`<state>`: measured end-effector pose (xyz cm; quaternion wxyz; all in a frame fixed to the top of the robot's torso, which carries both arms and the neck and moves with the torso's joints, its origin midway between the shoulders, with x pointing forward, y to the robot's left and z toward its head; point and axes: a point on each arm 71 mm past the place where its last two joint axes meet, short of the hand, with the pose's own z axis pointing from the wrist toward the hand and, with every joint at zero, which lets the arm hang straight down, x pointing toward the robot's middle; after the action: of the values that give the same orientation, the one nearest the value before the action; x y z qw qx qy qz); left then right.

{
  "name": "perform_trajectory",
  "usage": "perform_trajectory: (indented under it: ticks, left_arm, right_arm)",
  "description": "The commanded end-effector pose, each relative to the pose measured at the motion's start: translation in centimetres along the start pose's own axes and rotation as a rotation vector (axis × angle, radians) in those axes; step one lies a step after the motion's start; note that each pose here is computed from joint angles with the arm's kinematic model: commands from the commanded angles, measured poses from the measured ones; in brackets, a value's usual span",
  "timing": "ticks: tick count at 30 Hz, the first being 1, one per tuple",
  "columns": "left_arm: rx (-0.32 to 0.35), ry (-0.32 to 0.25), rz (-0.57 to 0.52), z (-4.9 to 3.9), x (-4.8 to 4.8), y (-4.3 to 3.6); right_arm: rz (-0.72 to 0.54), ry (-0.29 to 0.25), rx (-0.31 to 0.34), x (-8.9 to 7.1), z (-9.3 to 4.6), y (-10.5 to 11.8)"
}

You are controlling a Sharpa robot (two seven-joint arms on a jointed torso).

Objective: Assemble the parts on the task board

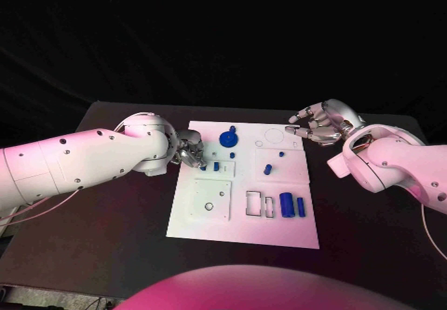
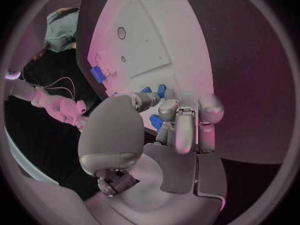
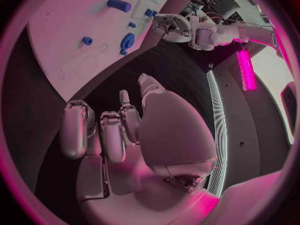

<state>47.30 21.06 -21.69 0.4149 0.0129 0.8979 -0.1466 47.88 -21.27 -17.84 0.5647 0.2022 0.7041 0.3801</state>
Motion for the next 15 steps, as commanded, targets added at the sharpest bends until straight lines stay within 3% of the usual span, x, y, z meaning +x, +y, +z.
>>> perform_trajectory:
  ticks: [1,15]
  left_arm:
    - [0.005,0.051,0.005,0.29,0.82,-0.36]
    - [-0.003,0.055,0.003,0.69,0.72,-0.72]
  right_arm:
    - [-0.009,0.015,-0.008,0.17,-0.01,0.08]
    - [-0.009,0.017,-0.007,0.19,0.03,0.06]
